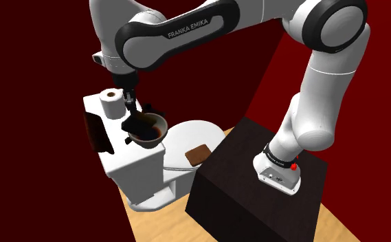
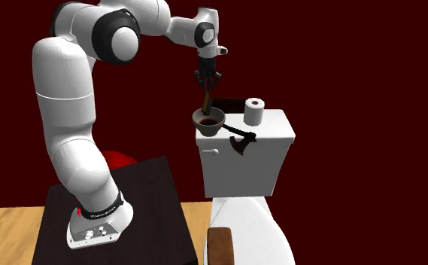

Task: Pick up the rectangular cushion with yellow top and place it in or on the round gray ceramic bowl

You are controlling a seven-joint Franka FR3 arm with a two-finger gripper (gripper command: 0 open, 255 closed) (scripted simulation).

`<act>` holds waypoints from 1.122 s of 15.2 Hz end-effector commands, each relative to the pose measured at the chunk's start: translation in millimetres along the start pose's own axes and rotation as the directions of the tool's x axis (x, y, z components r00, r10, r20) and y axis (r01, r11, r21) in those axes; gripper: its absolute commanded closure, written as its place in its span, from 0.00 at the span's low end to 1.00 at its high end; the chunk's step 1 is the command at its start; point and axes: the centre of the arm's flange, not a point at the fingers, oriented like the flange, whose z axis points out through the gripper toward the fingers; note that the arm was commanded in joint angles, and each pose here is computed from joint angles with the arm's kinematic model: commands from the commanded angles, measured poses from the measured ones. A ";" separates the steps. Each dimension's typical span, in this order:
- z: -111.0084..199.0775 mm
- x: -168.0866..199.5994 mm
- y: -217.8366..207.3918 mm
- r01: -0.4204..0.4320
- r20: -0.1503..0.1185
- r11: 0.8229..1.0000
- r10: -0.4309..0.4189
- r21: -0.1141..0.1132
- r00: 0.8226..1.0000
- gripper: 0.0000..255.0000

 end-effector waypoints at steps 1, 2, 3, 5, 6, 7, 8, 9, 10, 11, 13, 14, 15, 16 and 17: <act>10.2 1.0 -0.2 0.000 -0.001 1.000 0.000 0.000 1.000 1.00; 15.5 1.2 -0.1 0.000 -0.001 1.000 0.000 0.000 1.000 1.00; 20.7 1.5 0.0 0.000 -0.001 1.000 0.000 0.000 1.000 1.00; 29.3 1.8 0.1 0.000 -0.001 1.000 0.000 0.000 1.000 1.00; 29.3 1.9 0.1 0.000 -0.001 1.000 0.000 0.000 1.000 1.00; 29.3 1.9 0.1 0.000 -0.001 1.000 0.000 0.000 1.000 1.00; 29.3 1.9 0.1 0.000 -0.001 1.000 0.000 0.000 1.000 1.00; 29.3 1.9 0.1 0.000 -0.001 1.000 0.000 0.000 1.000 1.00; 29.3 1.9 0.1 0.000 -0.001 1.000 0.000 0.000 1.000 1.00; 29.3 1.9 0.1 0.000 -0.001 1.000 0.000 0.000 1.000 1.00; 28.6 2.1 -0.1 0.000 -0.001 1.000 0.000 0.000 1.000 0.00; 28.6 2.1 0.3 0.000 -0.001 1.000 0.000 0.000 1.000 0.00; 28.6 1.9 0.0 0.000 -0.001 1.000 0.000 0.000 1.000 0.00; 28.7 1.7 0.2 0.000 -0.001 1.000 0.000 0.000 1.000 0.00; 28.7 1.7 0.3 0.000 -0.001 1.000 0.000 0.000 1.000 0.00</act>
